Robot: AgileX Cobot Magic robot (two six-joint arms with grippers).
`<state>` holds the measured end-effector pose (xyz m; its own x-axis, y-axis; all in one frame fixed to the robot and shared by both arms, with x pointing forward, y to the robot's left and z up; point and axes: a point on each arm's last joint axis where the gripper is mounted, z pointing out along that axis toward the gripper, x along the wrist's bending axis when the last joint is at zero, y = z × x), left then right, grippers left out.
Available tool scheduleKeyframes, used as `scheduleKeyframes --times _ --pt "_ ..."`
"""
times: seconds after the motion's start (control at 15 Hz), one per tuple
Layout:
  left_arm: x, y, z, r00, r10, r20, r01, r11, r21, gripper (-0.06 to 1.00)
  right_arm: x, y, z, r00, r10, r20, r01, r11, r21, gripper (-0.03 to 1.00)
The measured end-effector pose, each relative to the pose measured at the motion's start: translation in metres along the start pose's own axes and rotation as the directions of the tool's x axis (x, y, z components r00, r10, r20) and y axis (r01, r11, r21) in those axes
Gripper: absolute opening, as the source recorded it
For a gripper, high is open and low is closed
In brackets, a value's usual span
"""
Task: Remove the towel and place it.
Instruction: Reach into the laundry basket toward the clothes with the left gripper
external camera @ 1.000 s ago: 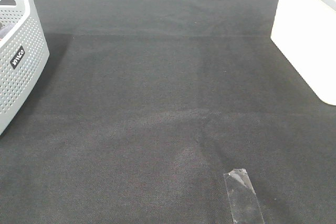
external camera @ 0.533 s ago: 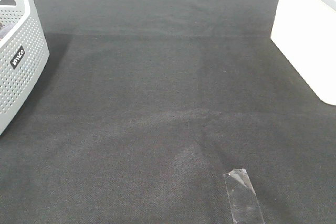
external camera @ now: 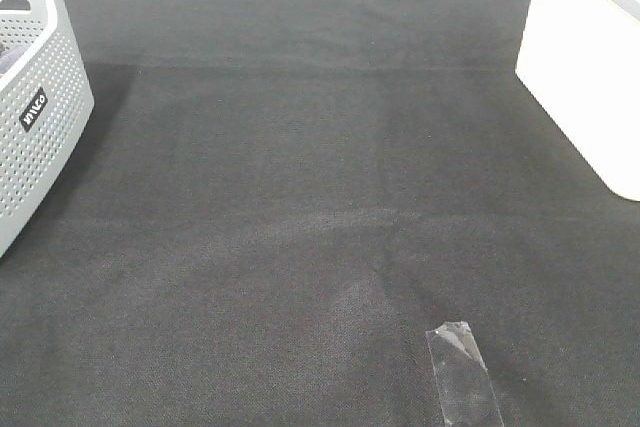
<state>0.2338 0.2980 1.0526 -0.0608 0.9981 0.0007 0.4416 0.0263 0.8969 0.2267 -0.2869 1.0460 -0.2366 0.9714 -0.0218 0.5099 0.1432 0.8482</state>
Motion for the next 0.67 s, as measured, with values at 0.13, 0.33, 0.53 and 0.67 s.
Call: scheduleKeyframes --times 0.13,0.33,0.53,0.67 --pt "0.0 0.0 0.0 1.0 0.0 0.0 0.0 1.0 0.0 0.99 0.0 0.0 0.0 1.0 0.0 0.0 0.0 1.0 0.0 0.61" --pt "-0.0002 0.0 0.0 1.0 -0.001 0.003 0.001 1.0 0.0 0.99 0.0 0.0 0.0 1.0 0.0 0.0 0.0 1.0 0.0 0.61" --pt "-0.0005 0.0 0.0 1.0 -0.003 0.005 0.003 1.0 0.0 0.99 0.0 0.0 0.0 1.0 0.0 0.0 0.0 1.0 0.0 0.61" --pt "-0.0005 0.0 0.0 1.0 -0.003 0.005 0.003 1.0 0.0 0.99 0.0 0.0 0.0 1.0 0.0 0.0 0.0 1.0 0.0 0.61"
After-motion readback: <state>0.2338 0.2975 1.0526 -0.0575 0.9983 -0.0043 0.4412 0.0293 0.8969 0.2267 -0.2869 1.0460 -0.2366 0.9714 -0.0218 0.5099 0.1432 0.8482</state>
